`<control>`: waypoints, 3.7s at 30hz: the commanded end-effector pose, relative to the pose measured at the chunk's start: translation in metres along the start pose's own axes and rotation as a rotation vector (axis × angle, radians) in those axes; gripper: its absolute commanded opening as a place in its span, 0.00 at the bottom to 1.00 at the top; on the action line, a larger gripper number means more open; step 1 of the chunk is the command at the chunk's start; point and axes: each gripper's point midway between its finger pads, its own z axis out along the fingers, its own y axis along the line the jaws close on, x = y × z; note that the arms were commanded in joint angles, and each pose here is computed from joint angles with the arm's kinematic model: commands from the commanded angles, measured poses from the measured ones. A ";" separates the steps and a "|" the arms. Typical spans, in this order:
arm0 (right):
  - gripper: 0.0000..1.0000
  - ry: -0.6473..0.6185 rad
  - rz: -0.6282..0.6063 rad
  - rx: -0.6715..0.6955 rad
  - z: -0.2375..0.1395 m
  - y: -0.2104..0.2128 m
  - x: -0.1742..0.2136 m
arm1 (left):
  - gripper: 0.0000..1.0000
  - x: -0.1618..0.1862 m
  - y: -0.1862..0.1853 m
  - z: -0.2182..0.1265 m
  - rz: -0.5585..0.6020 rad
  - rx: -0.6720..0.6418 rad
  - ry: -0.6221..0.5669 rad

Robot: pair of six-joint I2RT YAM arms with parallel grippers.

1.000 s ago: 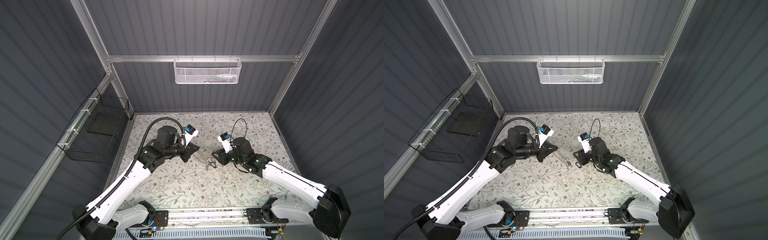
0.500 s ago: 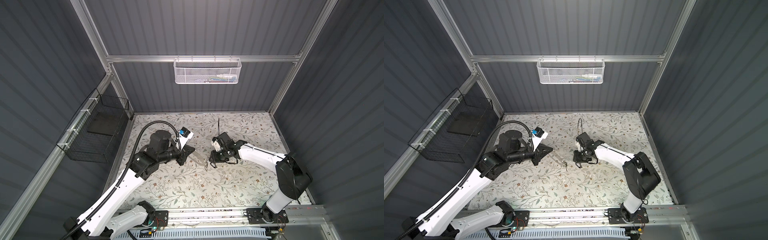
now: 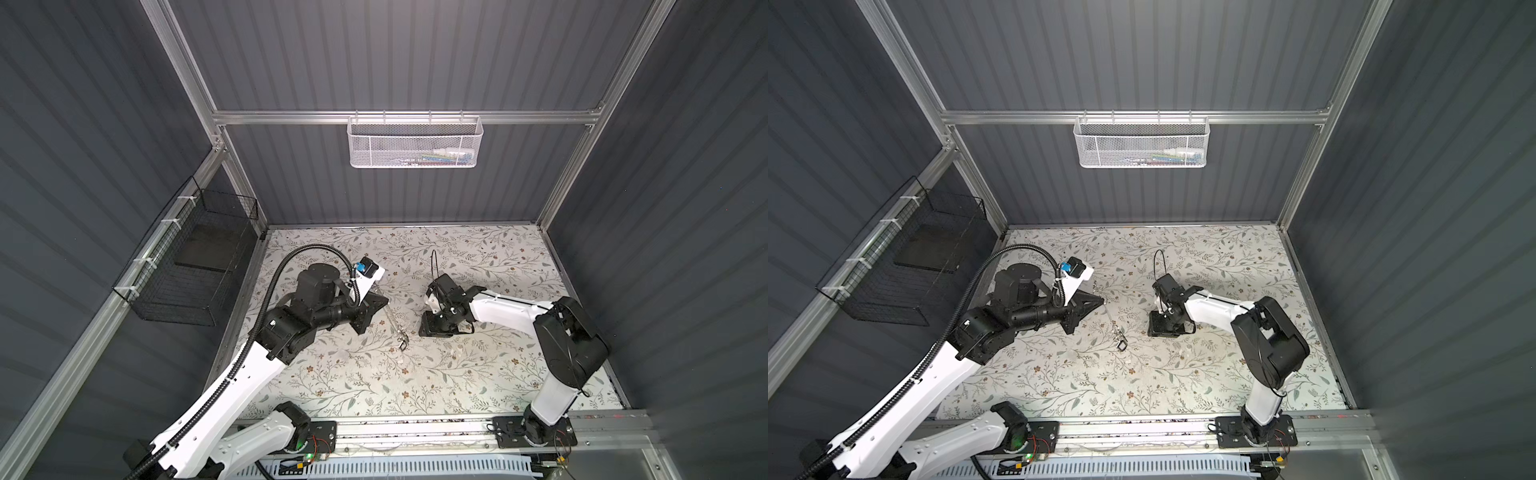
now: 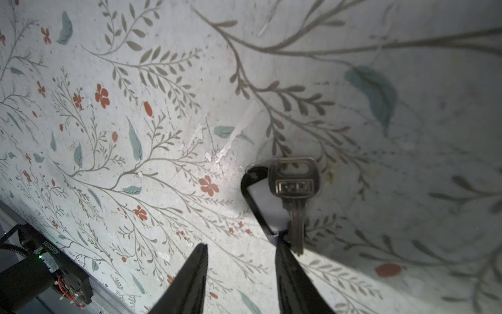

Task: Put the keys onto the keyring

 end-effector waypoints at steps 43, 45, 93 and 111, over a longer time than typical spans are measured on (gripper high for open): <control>0.42 0.196 -0.167 0.420 -0.027 -0.047 0.024 | 0.00 -0.002 -0.014 -0.002 -0.021 0.079 -0.023; 0.43 0.174 -0.158 0.397 -0.033 -0.040 0.020 | 0.00 -0.002 -0.014 -0.003 -0.019 0.078 -0.024; 0.18 0.273 0.127 0.076 -0.001 -0.033 0.013 | 0.00 0.002 -0.016 0.000 -0.022 0.094 -0.010; 0.12 0.279 0.130 0.087 0.004 -0.038 0.017 | 0.00 0.002 -0.016 0.001 -0.023 0.099 -0.009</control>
